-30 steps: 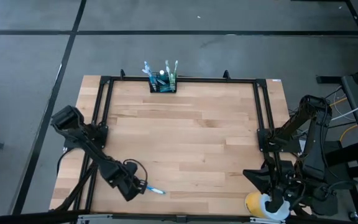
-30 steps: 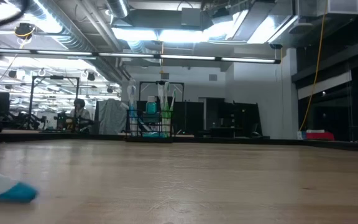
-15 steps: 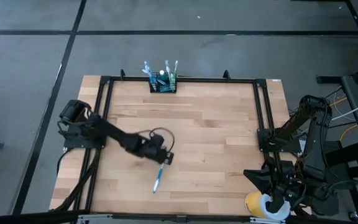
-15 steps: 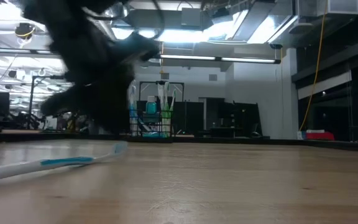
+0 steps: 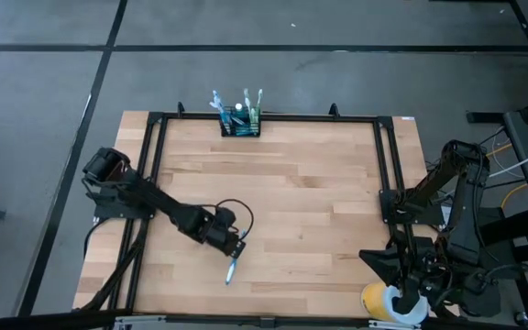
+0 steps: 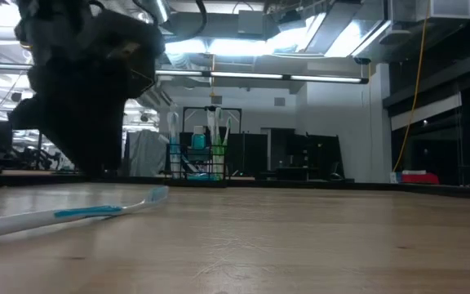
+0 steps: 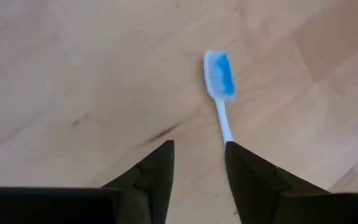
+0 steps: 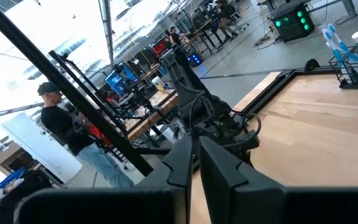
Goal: Pick & Place toothbrushing station
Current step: Put the blue toothbrush into the black wire organizer
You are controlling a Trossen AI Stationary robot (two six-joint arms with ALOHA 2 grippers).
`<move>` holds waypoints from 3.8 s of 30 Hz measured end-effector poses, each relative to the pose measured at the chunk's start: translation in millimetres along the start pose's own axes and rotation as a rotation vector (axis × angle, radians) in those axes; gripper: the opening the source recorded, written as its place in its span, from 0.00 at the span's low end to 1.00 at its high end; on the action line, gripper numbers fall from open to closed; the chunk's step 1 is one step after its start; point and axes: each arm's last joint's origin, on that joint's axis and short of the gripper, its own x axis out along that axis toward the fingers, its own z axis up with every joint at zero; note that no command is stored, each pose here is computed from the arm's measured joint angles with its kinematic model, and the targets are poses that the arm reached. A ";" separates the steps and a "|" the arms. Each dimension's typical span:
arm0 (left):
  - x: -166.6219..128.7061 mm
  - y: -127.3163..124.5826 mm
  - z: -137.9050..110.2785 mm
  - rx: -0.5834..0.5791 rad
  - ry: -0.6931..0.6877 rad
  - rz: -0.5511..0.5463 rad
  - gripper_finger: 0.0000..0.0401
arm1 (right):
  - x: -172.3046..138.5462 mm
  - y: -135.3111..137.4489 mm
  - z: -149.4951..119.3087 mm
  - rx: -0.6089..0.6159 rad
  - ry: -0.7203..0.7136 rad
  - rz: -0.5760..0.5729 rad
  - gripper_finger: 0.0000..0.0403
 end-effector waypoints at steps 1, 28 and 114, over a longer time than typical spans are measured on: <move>1.0 0.0 0.1 -0.003 -0.006 0.002 0.35 | 0.0 0.0 0.0 -0.003 0.000 0.000 0.08; 42.3 2.1 57.9 -0.050 -0.082 -0.011 0.08 | 0.0 0.0 -0.3 -0.015 0.000 0.000 0.08; -79.6 107.3 188.3 -0.598 -1.462 0.359 0.02 | 3.6 0.9 -19.9 0.009 -0.008 -0.009 0.08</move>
